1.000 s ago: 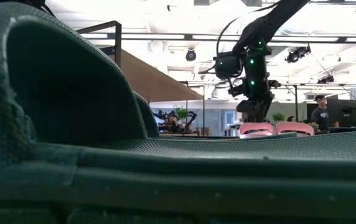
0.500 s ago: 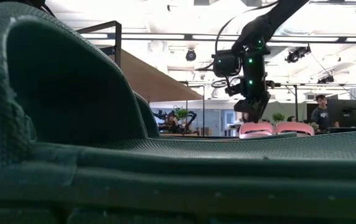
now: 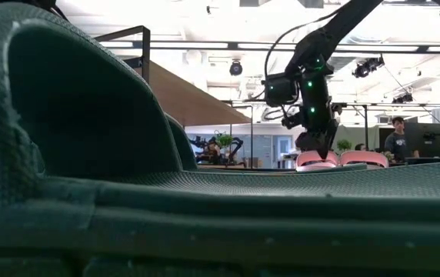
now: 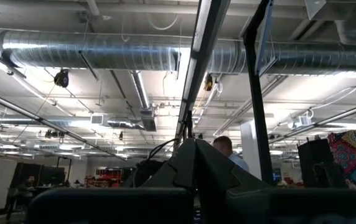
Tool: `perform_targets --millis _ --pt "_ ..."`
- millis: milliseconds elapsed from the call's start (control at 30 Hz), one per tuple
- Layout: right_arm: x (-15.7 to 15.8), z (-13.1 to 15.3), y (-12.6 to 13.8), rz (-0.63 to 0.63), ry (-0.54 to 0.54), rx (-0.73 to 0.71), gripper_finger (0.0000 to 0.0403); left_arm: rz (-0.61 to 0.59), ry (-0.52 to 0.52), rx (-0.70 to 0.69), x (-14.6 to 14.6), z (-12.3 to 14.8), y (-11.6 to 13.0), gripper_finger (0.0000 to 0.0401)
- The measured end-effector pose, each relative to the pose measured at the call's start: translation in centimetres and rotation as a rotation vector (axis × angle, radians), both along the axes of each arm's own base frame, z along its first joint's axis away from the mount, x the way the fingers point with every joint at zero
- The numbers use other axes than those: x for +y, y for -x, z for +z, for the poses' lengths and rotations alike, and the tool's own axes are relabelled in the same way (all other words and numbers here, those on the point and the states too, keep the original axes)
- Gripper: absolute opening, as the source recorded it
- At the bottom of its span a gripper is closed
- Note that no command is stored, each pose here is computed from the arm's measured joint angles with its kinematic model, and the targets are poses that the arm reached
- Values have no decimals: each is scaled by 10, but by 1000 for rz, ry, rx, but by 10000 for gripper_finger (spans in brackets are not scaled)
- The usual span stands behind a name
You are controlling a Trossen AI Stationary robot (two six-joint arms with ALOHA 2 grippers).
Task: Pick and place slides into the shelf
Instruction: Put the pink slide under the shelf
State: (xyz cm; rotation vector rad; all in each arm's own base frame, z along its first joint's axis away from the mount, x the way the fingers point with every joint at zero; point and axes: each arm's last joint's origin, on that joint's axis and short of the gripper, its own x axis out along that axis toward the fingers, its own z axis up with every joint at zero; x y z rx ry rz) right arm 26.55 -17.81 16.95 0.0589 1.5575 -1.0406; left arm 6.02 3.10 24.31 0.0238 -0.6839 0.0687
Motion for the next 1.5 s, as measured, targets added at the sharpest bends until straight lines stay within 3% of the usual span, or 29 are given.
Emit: perform_targets --millis 133,500,600,767,967,1100,1300,1500 --pt "-2 0 -2 6 62 17 124 0 2 3 0 0 0 1" --pt "-20 -14 6 -42 13 33 120 0 2 2 0 0 0 1" --pt "-21 -16 6 -63 19 24 97 -1 2 2 0 0 0 1" --pt "-22 -16 6 -67 30 16 18 0 3 3 0 0 0 1" --pt "-19 -11 6 -77 41 9 4 0 3 2 0 0 0 1" --pt "-7 8 7 -53 59 -14 2 0 3 2 0 0 0 1" --pt "22 61 21 -51 136 -105 1 9 8 -2 0 0 0 1" --pt "64 125 51 38 197 -312 1 10 9 0 1 0 0 1"
